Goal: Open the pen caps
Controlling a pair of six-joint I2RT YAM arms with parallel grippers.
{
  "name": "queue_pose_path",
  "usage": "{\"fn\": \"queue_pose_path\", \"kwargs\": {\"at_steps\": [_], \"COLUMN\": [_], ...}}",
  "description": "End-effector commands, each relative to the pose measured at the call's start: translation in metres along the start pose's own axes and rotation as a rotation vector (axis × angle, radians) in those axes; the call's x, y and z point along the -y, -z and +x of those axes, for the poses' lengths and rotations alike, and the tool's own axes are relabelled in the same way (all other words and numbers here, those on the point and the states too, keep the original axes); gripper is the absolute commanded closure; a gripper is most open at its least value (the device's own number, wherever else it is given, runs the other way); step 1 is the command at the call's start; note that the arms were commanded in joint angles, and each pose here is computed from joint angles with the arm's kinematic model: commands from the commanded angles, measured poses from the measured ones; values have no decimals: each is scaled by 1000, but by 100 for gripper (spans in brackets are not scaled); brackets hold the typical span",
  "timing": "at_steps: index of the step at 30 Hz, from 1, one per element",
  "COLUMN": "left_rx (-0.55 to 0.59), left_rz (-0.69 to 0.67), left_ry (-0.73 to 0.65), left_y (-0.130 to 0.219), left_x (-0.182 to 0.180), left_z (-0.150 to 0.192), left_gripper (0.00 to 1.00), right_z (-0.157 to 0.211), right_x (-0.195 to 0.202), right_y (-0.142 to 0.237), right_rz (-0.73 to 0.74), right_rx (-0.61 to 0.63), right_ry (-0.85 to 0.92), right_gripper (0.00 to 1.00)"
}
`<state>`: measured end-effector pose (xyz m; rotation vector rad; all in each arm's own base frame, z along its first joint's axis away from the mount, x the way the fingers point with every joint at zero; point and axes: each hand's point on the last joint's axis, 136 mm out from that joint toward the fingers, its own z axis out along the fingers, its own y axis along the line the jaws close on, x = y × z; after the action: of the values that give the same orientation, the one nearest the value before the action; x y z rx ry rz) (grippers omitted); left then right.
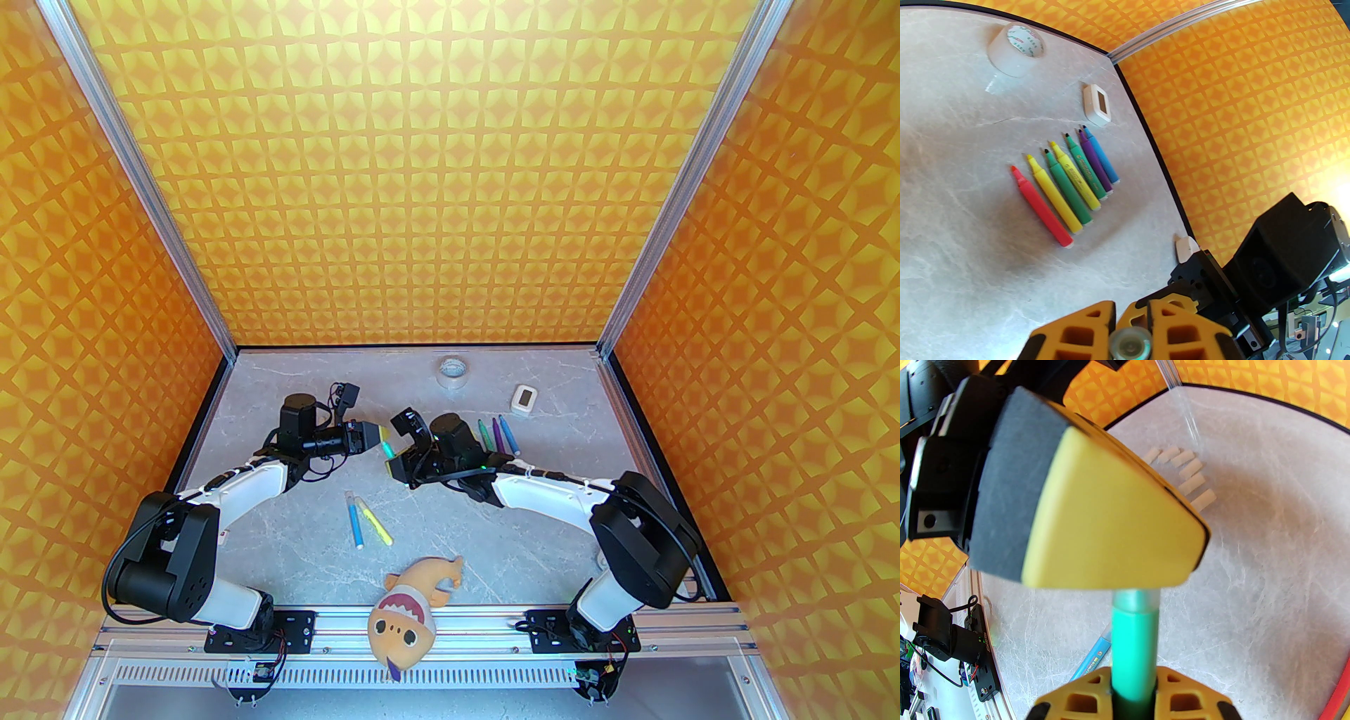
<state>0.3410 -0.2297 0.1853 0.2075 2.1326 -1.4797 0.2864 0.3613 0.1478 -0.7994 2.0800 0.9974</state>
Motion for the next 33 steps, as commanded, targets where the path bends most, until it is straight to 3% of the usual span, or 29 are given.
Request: {"fn": "queue_pose_path", "kwargs": {"at_steps": [1,10,15,23,29,33], "left_rx": [229,262,227,127,34,-38], "left_rz": [-117,-117,-160,-396,-587,-633], "left_ry": [-49,-26,-22,-44,-19,0], "left_y": [19,28,27,41,53,52], "left_x": [-17,-16,-25,-56,-86,-99], "left_z": [-66,-77,-72,-50,-35,-29], "left_gripper": [100,100,100,100,100,100], "right_z": [65,75,64,48,37,36], "right_x": [-14,-11,6,62,86,104], "right_y": [10,19,19,13,5,5], "right_rz": [-73,-48,56,373,507,604], "right_rx": [-197,-186,-148,-142,-164,-193], "right_ry": [-49,-46,-40,-57,-50,-23], "right_gripper": [100,100,100,100,100,100]}}
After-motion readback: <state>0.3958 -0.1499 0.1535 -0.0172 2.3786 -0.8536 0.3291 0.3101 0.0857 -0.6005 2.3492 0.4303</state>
